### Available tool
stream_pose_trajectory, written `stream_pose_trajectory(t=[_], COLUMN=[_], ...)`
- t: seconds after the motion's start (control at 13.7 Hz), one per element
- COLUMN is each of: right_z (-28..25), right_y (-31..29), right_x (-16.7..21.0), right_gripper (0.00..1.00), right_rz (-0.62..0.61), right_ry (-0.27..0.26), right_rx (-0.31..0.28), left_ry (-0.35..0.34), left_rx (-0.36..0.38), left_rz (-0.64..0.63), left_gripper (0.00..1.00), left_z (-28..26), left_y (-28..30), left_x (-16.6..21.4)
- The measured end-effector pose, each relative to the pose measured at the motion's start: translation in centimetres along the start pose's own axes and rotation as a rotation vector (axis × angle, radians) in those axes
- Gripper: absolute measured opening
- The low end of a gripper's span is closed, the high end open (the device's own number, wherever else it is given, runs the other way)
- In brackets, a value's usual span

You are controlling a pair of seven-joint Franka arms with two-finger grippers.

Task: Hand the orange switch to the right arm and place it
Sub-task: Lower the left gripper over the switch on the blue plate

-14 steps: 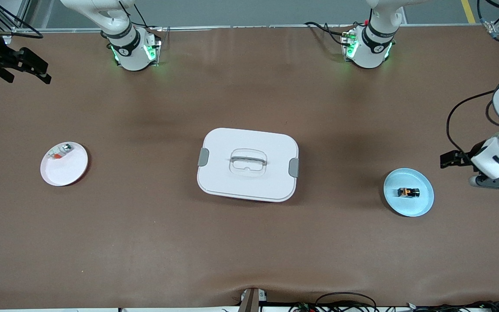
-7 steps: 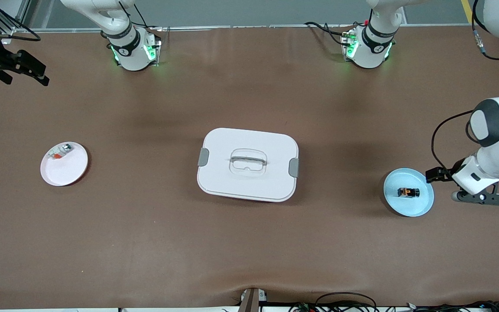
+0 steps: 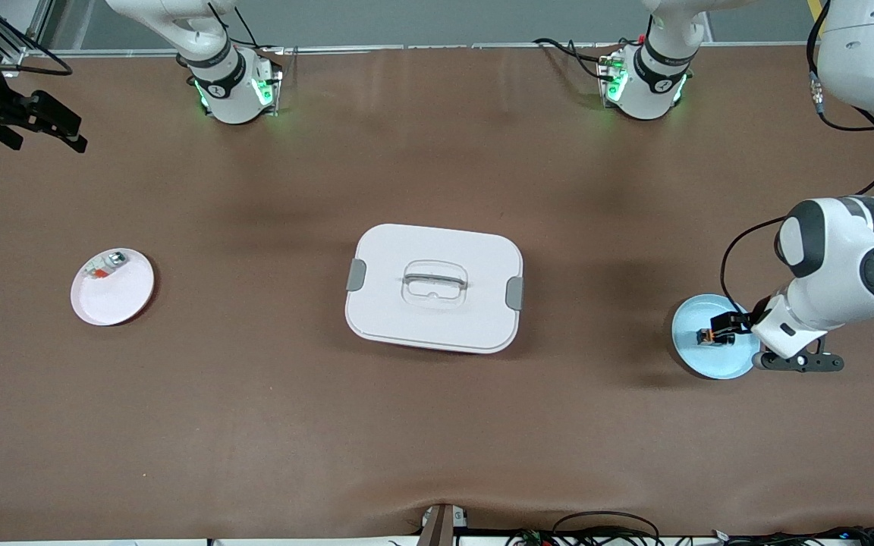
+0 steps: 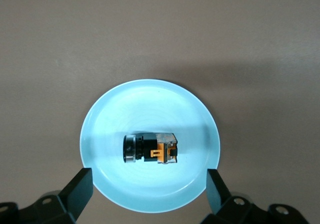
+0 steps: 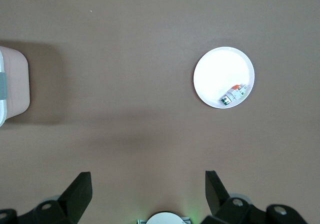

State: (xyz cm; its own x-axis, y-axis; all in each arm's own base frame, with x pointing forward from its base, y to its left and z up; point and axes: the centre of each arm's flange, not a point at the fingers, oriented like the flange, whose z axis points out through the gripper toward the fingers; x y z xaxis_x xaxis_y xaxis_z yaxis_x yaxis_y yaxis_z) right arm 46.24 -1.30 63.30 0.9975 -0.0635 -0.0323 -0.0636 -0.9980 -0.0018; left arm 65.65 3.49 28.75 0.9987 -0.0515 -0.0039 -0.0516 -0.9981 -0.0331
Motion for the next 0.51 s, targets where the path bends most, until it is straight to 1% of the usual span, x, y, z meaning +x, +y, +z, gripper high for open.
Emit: stream_pose_trajectory(t=[0.15,0.36,0.51], right_z=[0.2,0.2,-0.1], right_y=[0.4,0.8,0.8], right_x=[0.1,0.2,0.5], right_gripper=[1.0,1.0,1.0], right_rz=[0.009,0.019,0.019], right_ry=[-0.003,0.0,0.024], right_rx=[0.002,0.004,0.005], left_ry=[-0.002,-0.026,-0.035], left_rx=[0.015,0.047,0.049], left_rz=[0.017,0.054,0.061], left_gripper=[1.0,1.0,1.0], left_z=[1.8,4.3,5.6], left_y=[0.0,0.0,0.1], left_x=[0.1,0.0,0.0])
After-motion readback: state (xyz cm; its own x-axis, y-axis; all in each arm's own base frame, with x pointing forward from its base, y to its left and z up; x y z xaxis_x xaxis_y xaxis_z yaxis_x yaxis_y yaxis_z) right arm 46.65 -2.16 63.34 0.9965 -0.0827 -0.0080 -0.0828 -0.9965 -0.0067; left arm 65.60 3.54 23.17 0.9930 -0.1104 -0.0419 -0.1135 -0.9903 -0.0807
